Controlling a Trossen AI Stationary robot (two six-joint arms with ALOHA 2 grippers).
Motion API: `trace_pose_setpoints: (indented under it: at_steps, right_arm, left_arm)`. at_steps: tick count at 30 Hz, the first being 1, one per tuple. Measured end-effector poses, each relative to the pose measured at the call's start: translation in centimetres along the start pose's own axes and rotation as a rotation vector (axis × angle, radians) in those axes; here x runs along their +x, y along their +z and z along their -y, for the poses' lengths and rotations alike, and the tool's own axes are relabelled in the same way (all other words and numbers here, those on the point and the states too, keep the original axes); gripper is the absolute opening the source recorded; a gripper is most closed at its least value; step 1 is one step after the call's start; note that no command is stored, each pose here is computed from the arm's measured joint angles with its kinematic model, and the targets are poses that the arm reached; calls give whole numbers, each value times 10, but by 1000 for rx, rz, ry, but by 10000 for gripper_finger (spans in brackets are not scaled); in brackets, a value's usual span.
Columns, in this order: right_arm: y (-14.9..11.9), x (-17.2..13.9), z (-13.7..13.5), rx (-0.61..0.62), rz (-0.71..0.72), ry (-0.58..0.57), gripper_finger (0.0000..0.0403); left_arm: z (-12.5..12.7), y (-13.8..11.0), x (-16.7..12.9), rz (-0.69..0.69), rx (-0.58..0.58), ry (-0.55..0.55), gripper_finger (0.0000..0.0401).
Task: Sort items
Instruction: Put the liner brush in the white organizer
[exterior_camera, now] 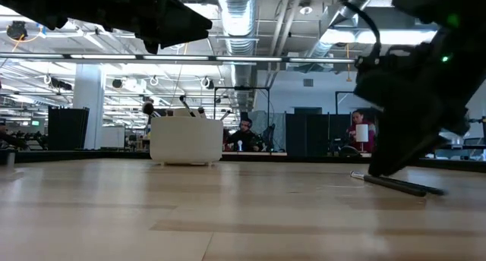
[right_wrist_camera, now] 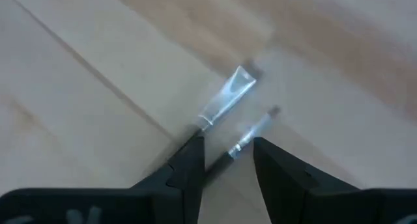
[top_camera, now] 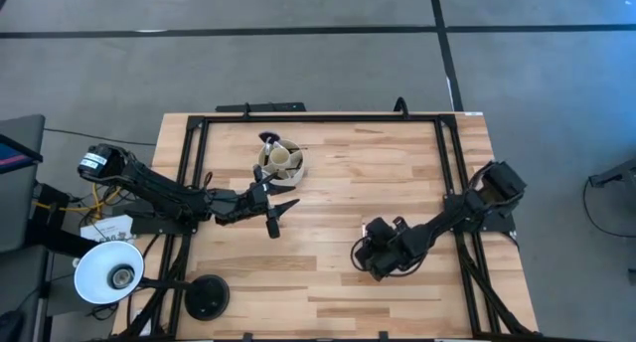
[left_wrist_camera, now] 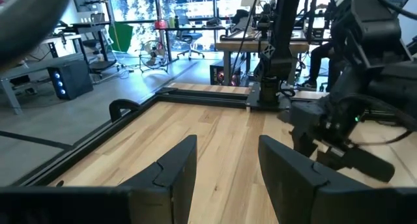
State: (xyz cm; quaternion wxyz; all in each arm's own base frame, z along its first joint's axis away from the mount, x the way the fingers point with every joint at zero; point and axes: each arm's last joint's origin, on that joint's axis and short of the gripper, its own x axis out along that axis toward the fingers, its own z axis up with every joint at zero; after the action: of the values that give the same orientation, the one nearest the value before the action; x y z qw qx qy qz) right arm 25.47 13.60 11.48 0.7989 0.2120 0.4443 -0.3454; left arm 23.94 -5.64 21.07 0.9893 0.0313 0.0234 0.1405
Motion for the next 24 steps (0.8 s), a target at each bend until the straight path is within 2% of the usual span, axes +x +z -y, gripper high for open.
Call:
trace_pose_setpoints:
  at_steps: [7, 14, 21, 24]
  right_arm:
    - [-2, 16, 1, -26, -1, -57, 103]
    - [0, 18, 0, -68, 20, -60, 14]
    - [3, 14, 1, -125, 31, -39, 7]
    - [11, 7, 2, -140, 107, -24, 6]
  left_arm:
    - [0, 0, 0, 0, 1, 0, 161]
    - [0, 0, 0, 0, 2, 0, 161]
    - [0, 0, 0, 0, 3, 0, 161]
    - [0, 0, 0, 0, 3, 0, 161]
